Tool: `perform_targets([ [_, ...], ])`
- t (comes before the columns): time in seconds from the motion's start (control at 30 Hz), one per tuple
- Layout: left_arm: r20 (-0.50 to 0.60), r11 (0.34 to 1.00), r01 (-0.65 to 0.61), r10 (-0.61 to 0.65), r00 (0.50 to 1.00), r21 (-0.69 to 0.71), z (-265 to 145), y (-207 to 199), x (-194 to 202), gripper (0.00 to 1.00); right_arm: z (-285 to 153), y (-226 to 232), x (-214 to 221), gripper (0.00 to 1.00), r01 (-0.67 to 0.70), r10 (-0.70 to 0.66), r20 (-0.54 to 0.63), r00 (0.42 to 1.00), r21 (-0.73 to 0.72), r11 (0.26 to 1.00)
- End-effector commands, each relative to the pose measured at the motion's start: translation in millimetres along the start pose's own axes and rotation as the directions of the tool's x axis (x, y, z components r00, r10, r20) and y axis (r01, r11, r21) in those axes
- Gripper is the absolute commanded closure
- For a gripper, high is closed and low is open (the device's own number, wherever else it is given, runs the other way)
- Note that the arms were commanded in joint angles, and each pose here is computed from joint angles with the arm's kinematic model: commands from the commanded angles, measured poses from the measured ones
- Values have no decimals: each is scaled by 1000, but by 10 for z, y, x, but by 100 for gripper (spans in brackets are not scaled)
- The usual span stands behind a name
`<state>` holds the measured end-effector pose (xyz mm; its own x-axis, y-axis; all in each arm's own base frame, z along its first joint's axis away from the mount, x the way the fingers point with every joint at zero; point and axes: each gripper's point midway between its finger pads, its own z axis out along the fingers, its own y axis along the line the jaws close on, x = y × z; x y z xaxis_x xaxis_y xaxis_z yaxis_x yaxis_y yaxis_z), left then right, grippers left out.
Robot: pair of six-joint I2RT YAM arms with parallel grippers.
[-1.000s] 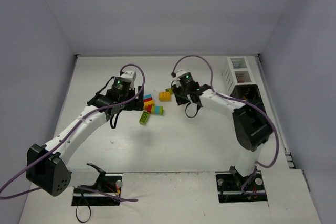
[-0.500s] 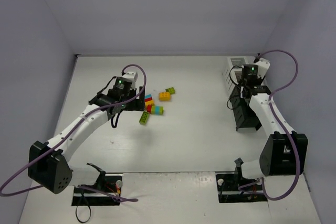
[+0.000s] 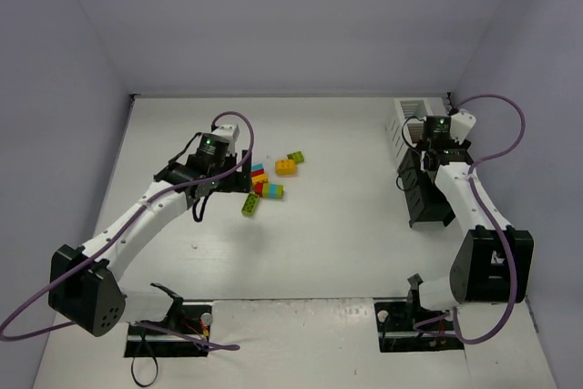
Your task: Sort the legos into containers by color
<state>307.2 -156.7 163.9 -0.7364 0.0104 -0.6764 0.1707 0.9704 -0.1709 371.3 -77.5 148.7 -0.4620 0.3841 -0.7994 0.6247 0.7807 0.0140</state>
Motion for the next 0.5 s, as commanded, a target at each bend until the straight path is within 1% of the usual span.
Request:
perform_targets([
  [0.0,105,999,11,-14,994,30,-100,-82,-366,22,-92,63,-251,44,-37,38,63,997,-18,999],
  [0.07,107,999,9,-12,994,31,-101,-84,-376,22,-173,145,-346,43,-31,36,82,996,-55,998],
  [0.13,104,1000,6,-10,995,30,-90,-89,-372,22,-331,385,-379,42,25,-12,106,994,-123,992],
  [0.17,105,1000,8,-11,994,30,-92,-86,-380,22,-412,555,-411,42,56,-34,116,993,-188,981],
  [0.2,105,1000,8,-11,994,30,-89,-88,-386,22,-548,816,-429,42,101,-62,152,987,-267,958],
  [0.23,106,999,7,-10,994,31,-89,-95,-388,22,-661,1021,-416,42,173,-118,174,978,-349,921],
  [0.27,105,1000,8,-11,994,30,-77,-91,-391,22,-756,1211,-432,42,206,-131,201,971,-418,885],
  [0.3,102,1000,7,-10,995,29,-72,-89,-385,22,-825,1406,-306,41,251,-176,195,965,-485,838],
  [0.33,101,1000,8,-11,995,27,-75,-83,-386,22,-985,1675,-291,40,284,-191,215,958,-602,746],
  [0.37,101,1000,7,-10,995,27,-78,-83,-388,22,-1026,1795,-211,38,300,-217,207,954,-649,700],
  [0.4,100,1000,8,-11,995,27,-75,-82,-382,22,-1055,1966,-28,37,321,-262,193,945,-685,654],
  [0.47,95,1000,7,-9,995,26,-87,-79,-358,22,-1143,2216,196,36,383,-341,218,914,-739,555],
])
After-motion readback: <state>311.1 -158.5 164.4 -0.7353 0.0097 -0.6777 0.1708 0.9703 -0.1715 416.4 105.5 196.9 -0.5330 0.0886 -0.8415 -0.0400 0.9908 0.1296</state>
